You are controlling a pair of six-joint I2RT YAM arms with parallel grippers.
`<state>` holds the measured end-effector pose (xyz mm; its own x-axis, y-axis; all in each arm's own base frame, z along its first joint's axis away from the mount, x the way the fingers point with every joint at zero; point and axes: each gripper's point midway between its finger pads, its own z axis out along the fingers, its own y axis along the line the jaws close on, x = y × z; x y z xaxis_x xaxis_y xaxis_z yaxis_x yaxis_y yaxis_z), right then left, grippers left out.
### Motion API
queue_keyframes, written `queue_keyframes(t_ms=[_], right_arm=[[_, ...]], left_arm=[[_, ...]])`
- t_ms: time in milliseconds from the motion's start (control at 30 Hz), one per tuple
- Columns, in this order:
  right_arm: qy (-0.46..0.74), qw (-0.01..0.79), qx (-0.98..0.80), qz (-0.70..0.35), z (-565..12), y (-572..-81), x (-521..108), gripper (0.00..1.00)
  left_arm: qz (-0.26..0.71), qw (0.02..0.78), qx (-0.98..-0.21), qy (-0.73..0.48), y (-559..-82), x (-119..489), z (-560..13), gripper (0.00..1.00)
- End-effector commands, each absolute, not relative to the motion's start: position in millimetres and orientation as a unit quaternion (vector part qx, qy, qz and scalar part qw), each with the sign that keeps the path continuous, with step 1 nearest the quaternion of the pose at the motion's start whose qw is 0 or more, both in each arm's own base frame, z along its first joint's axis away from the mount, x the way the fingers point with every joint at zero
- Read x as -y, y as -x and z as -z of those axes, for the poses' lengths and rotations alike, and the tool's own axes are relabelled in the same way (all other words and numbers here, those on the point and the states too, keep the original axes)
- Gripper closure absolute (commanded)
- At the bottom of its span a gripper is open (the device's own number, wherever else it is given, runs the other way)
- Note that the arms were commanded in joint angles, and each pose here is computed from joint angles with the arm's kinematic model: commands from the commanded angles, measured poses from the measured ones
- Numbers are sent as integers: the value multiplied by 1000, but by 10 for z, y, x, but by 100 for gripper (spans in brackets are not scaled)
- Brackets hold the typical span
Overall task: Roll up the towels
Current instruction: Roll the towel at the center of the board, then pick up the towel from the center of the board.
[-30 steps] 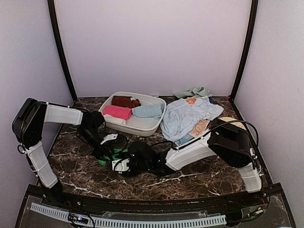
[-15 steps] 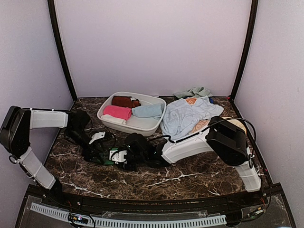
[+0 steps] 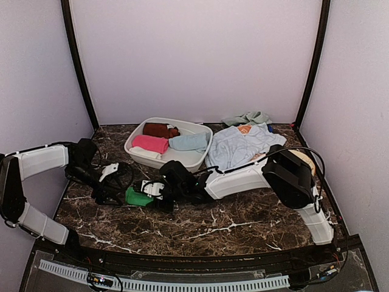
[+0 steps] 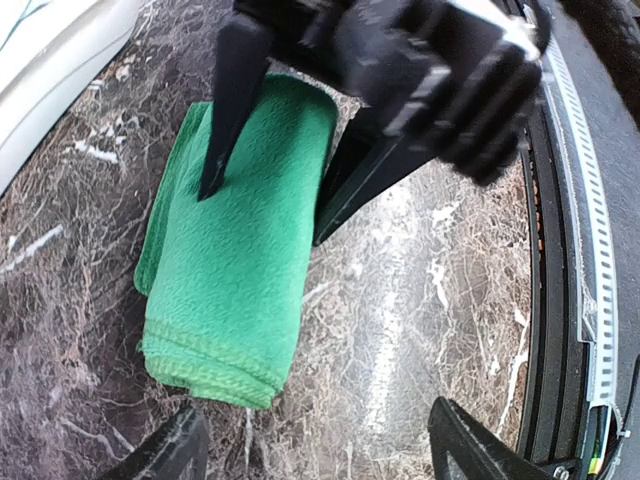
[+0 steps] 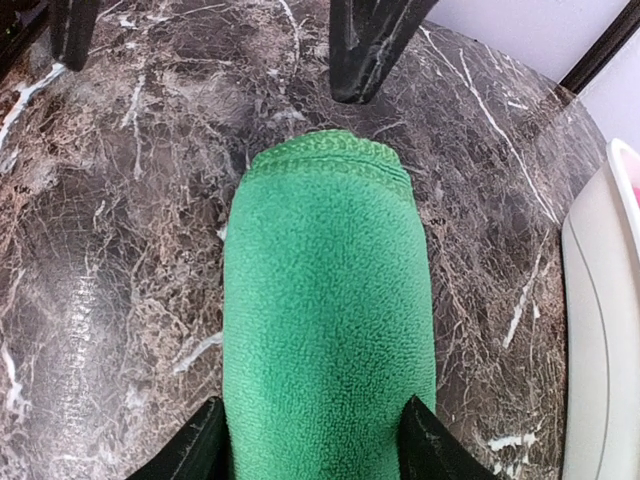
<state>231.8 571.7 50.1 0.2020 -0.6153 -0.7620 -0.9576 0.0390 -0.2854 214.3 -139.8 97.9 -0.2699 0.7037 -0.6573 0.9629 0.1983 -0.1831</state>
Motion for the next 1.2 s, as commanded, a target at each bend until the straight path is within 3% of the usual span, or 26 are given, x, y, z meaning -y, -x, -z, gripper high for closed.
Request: queue_keyframes(t_ms=[0,267,500,667,733,833,1167], right_arm=[[670,262,-667,-195,362,-2137,-5290,46],[674,239,-675,-182,485,-2169,-5264,43],[665,215,-693,-175,632,-2247,-5264,41],[664,213,-694,-180,643,-2257,-5270,56],[657,213,-699,-186,621,-2321,-5264,70],[641,213,-711,-195,549,-2443,-5237,100],[603,326,-694,-219,-608,-2747,-5261,100]], left_arm=[[309,242,-715,-578,-2122,1500,-1162,23],[304,234,-711,-589,-2196,1568,-1178,26],[294,240,-742,-552,-2212,1265,-1105,27],[284,275,-765,-508,-2291,1025,-1208,27],[282,277,-777,-490,-2297,944,-1222,27],[276,277,-792,-469,-2300,848,-1233,27],[240,275,-834,-415,-2285,681,-1377,30]])
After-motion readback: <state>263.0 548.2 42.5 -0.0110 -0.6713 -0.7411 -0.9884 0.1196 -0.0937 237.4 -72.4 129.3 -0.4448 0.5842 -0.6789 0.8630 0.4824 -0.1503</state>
